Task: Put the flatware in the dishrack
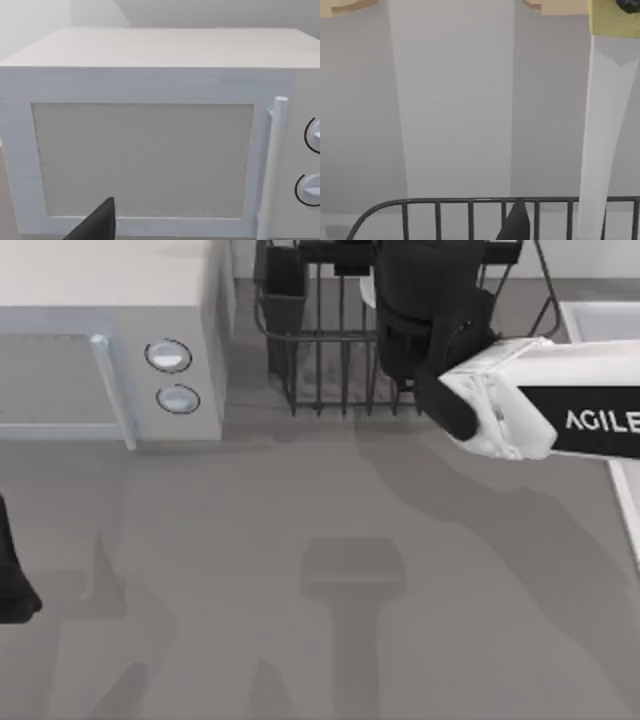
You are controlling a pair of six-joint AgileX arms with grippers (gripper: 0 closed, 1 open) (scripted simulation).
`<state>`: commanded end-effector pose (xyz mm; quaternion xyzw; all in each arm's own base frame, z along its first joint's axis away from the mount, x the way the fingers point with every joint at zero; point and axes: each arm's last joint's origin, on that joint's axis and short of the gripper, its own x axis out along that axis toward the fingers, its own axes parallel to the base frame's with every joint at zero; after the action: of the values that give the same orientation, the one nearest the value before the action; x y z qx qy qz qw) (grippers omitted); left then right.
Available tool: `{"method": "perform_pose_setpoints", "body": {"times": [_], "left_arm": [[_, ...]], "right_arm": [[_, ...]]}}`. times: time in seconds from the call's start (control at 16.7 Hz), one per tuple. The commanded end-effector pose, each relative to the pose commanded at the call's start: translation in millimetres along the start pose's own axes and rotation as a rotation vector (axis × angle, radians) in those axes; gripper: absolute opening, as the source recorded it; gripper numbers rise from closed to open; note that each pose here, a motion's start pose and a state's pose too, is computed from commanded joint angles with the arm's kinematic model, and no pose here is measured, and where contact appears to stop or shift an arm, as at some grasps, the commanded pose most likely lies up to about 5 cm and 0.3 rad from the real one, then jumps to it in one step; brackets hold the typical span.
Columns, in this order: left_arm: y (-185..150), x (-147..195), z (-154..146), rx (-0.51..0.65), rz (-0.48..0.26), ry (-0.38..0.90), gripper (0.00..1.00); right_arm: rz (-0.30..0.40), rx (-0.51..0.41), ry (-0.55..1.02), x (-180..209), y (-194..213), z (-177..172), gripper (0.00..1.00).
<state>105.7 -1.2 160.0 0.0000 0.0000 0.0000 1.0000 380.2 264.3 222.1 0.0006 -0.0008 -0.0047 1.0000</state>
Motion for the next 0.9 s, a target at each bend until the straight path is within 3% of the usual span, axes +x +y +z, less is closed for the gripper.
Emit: {"method": "perform_pose_setpoints", "body": {"times": [0.3, 0.9], "left_arm": [[0.0, 0.0, 0.0, 0.000, 0.000, 0.000, 1.00], [0.0, 0.0, 0.0, 0.000, 0.000, 0.000, 1.00]], "right_arm": [[-0.001, -0.001, 0.002, 2.1, -2.0, -3.1, 0.00], [-0.001, -0.001, 0.002, 2.1, -2.0, -3.1, 0.75]]}}
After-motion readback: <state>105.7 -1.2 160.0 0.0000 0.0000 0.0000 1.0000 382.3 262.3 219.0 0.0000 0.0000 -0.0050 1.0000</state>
